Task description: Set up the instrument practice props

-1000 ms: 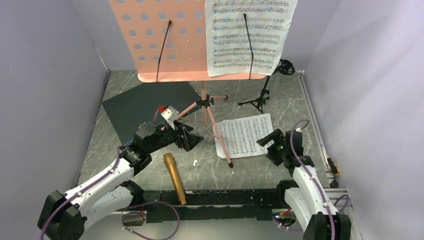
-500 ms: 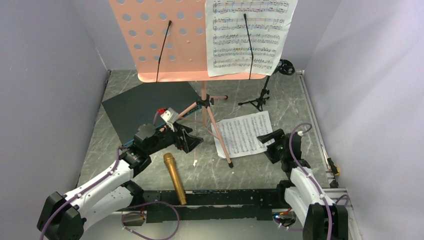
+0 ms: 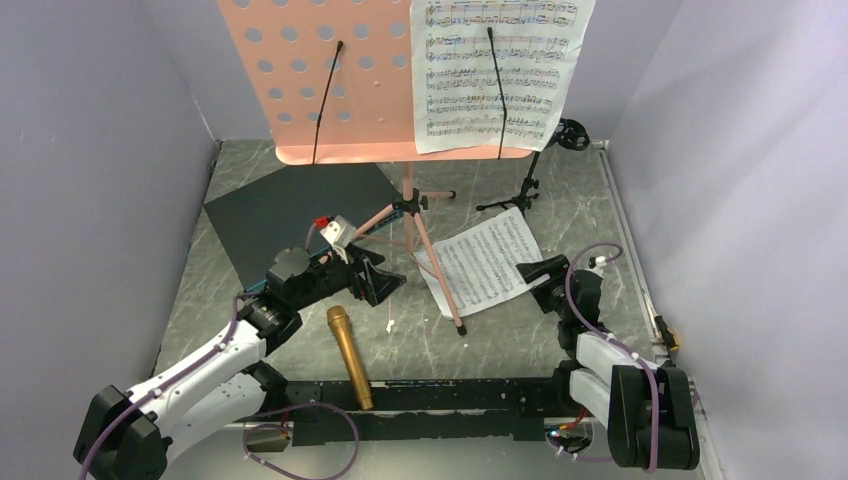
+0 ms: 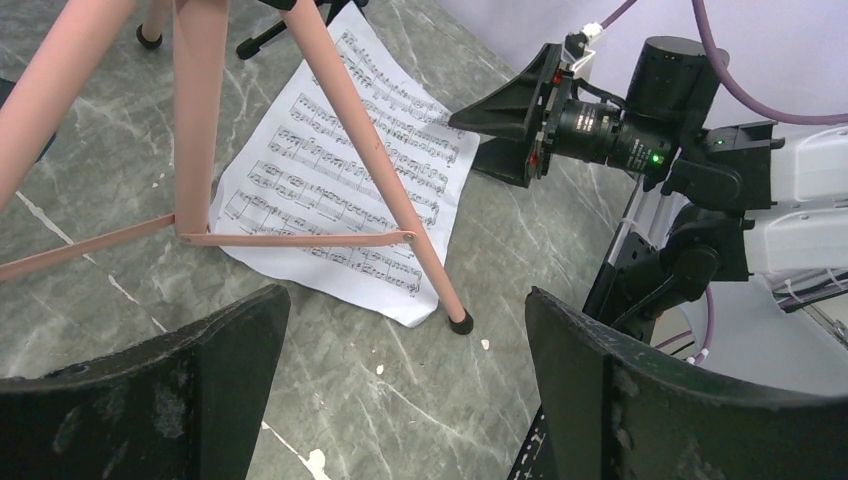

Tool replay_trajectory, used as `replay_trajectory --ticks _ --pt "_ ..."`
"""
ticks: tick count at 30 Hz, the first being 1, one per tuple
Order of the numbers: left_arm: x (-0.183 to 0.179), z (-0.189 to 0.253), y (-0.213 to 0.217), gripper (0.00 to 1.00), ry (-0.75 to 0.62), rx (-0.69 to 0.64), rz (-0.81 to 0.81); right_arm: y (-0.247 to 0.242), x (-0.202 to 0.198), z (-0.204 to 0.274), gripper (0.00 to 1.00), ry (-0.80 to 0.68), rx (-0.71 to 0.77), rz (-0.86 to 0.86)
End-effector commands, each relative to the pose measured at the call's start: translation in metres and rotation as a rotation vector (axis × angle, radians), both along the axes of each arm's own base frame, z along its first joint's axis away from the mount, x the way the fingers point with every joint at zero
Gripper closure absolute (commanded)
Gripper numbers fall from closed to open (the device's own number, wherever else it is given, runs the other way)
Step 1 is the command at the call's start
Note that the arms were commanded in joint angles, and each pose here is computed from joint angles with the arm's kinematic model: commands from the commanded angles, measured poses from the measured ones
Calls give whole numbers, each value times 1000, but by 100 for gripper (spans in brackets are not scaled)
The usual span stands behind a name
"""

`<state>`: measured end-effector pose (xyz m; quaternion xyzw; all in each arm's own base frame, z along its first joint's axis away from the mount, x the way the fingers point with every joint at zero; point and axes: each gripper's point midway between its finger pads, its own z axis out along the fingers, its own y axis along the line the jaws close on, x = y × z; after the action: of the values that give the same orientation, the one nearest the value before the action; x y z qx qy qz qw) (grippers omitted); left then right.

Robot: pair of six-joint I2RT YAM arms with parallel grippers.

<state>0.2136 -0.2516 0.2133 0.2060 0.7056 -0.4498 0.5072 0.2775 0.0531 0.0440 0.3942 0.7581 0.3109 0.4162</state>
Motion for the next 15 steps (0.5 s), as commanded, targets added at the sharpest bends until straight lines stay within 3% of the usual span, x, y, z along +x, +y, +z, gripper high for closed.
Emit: replay_trajectory --ticks 1,9,15 --pt "2 13 -3 7 -52 -24 -11 4 22 44 28 -231 -70 72" --pt "4 12 -4 7 -48 -16 -6 17 33 62 47 -340 -107 179" --pt "5 11 -6 7 -45 -15 -17 23 40 49 43 -325 -78 214"
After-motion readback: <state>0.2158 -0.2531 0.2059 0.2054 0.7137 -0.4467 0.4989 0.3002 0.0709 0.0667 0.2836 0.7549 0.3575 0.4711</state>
